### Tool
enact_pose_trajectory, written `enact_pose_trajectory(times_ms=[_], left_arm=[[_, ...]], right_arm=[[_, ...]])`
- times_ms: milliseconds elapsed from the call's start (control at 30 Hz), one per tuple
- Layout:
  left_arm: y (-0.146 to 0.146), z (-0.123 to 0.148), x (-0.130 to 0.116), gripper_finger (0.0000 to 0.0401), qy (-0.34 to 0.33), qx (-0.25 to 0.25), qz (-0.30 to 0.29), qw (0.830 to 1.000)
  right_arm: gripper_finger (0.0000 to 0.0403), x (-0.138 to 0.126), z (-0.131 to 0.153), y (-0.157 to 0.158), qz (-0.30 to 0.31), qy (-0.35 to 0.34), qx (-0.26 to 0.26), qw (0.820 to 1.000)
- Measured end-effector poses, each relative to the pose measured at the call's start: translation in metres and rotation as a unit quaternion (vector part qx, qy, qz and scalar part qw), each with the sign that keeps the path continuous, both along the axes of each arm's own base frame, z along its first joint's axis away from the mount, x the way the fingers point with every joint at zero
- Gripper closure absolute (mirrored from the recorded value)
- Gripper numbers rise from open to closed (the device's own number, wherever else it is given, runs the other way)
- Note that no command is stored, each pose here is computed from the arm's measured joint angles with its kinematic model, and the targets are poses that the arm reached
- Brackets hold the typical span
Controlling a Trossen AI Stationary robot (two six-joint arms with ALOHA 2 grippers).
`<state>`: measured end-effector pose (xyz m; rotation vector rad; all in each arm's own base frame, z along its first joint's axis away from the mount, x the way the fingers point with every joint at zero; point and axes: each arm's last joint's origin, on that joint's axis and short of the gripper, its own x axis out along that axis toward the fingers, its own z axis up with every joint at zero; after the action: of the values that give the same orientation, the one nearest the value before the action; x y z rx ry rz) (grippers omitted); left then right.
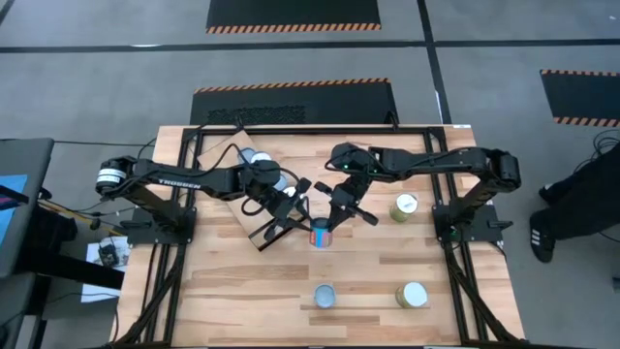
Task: Pick and place cans onto a shelf
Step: Put the canned corn on the shelf
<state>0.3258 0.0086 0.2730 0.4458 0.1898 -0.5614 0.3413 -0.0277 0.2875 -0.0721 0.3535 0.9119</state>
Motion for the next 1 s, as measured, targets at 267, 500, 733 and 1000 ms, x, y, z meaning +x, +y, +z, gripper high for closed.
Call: enact_pose_trajectory(times_ms=[267,500,733,1000], left_arm=[[0.0,-0.001,0.0,0.0357,0.004,0.011,0.008,1.0],[0.0,-0.003,0.0,0.0396,0.0,0.032,0.007,0.999],[0.002,-0.006,0.0,0.0401,0.004,0.052,0.027,0.998],[0.007,-0.004,0.0,0.0401,-0.004,0.065,0.048,0.997]], right_arm=[[0.0391,0.0,0.0,0.0,-0.002,0.0,-0.003,1.0],[0.0363,0.0,0.0,0.0,-0.007,-0.005,-0.01,1.0],[0.031,0.002,0.003,-0.002,-0.034,-0.008,-0.023,0.999],[0.0223,-0.002,0.019,-0.003,-0.057,0.045,-0.02,0.997]])
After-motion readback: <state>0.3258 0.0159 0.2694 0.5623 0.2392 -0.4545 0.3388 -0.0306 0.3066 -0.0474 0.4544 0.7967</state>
